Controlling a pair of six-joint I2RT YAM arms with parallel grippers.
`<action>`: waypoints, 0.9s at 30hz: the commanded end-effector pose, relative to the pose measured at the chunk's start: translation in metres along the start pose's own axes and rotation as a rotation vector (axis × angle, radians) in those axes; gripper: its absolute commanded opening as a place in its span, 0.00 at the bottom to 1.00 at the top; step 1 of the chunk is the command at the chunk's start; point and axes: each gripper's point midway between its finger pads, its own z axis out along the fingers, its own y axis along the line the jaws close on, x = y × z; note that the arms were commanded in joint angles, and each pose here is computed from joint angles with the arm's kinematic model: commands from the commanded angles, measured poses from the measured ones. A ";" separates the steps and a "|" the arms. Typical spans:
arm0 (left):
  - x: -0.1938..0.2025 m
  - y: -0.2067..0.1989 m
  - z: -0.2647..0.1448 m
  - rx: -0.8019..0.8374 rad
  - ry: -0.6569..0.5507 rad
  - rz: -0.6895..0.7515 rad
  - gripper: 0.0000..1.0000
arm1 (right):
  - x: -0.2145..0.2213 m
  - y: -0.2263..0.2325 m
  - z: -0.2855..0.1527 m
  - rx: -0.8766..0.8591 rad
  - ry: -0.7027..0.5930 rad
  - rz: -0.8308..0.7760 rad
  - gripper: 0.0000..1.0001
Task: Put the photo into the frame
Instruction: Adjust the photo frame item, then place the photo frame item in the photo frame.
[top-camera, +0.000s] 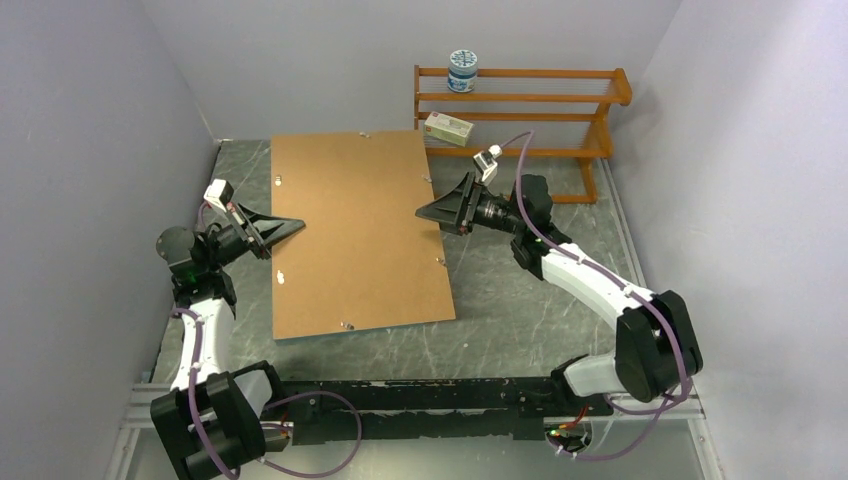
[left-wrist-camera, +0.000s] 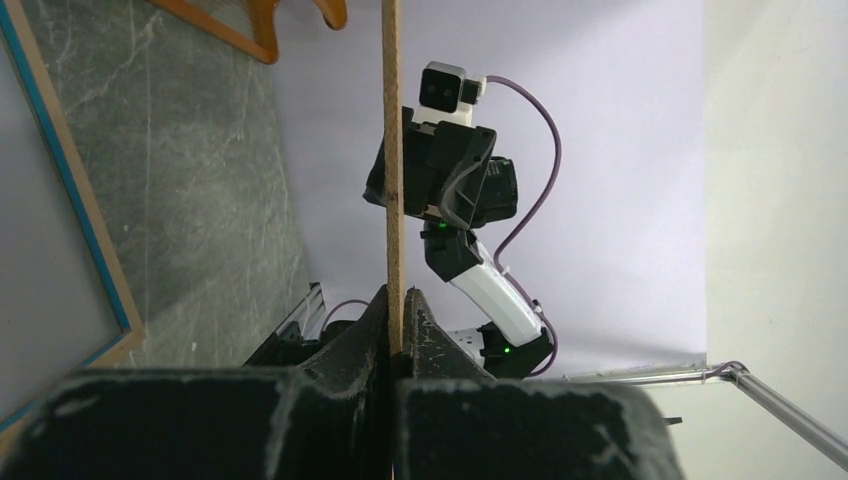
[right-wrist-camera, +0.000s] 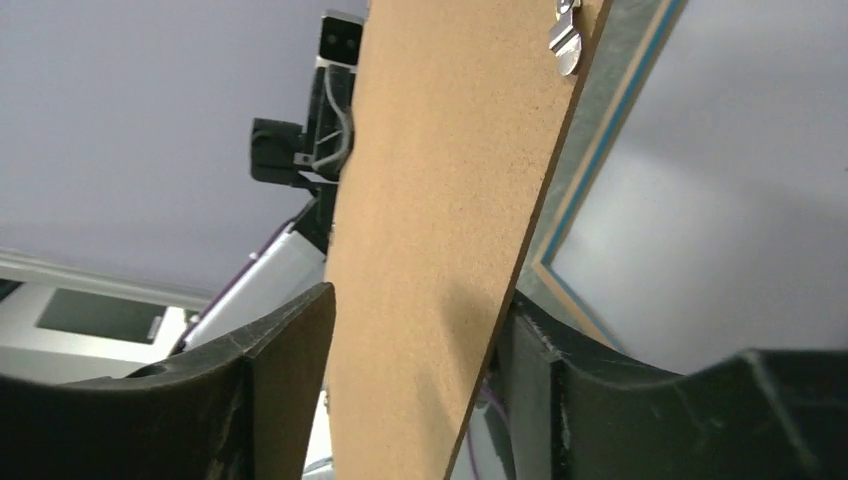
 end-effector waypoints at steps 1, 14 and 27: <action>0.003 -0.016 0.000 0.023 0.004 0.065 0.03 | -0.004 0.021 0.002 -0.114 -0.013 -0.010 0.57; 0.000 0.021 -0.001 -0.065 -0.023 0.047 0.24 | 0.011 0.015 0.015 -0.199 -0.067 0.039 0.00; -0.030 0.067 -0.019 -0.477 -0.151 0.210 0.78 | 0.021 -0.038 0.027 -0.069 -0.061 0.178 0.00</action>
